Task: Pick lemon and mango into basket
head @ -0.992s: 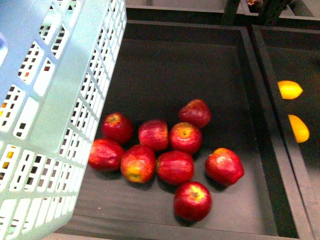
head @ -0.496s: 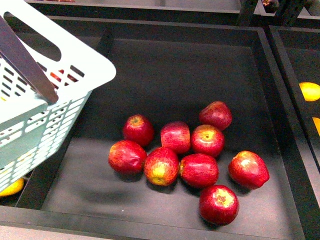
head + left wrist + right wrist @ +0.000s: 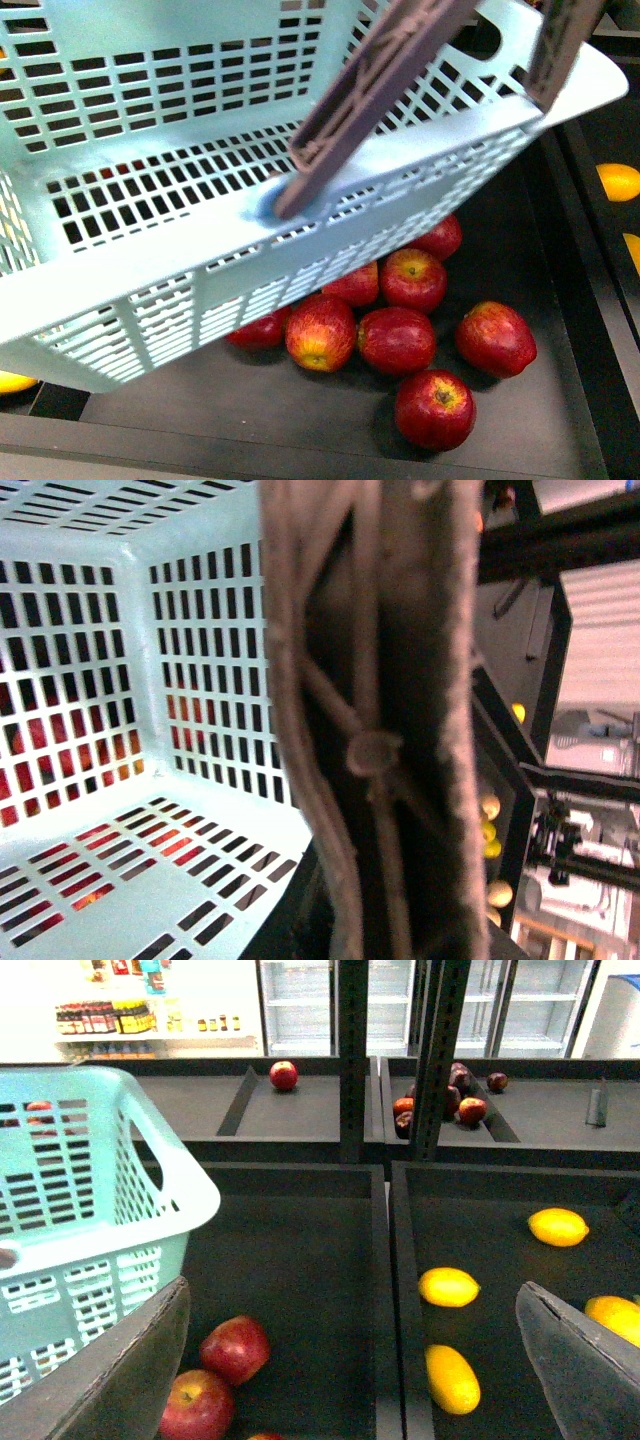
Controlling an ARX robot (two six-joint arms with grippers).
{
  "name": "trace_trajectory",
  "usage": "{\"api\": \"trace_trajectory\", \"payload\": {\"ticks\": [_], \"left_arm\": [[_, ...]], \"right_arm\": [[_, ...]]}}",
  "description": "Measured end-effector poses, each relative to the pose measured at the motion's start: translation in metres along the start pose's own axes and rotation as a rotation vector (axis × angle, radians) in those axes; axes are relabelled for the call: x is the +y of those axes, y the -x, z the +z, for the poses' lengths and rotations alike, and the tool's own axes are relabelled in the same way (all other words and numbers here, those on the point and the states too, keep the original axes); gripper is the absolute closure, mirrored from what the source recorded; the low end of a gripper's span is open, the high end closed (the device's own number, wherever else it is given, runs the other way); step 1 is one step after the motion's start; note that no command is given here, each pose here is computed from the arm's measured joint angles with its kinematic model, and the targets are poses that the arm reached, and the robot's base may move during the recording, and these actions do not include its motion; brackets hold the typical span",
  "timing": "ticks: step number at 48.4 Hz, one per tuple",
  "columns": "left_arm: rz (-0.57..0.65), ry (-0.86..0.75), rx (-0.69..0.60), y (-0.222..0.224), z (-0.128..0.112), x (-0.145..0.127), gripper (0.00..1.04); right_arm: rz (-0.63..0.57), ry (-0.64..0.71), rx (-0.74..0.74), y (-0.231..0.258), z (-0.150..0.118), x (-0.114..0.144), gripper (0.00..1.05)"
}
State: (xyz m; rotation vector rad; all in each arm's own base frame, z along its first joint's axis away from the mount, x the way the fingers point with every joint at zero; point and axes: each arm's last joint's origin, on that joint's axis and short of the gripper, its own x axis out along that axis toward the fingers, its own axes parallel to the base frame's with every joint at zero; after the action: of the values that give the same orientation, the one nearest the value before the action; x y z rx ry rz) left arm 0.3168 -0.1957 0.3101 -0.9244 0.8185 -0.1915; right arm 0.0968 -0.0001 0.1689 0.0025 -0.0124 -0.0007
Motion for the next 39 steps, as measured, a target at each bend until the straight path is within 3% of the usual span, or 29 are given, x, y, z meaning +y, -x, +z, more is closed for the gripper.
{"api": "trace_trajectory", "payload": {"ticks": [20,39], "left_arm": [[-0.117,-0.137,0.190,-0.006,-0.048,-0.025,1.00],[-0.111,-0.145,0.174,-0.006,-0.047,-0.025,1.00]], "right_arm": [[0.000,0.000,0.000,0.000,0.000,0.000,0.09],[0.000,0.000,0.000,0.000,0.000,0.000,0.09]]}}
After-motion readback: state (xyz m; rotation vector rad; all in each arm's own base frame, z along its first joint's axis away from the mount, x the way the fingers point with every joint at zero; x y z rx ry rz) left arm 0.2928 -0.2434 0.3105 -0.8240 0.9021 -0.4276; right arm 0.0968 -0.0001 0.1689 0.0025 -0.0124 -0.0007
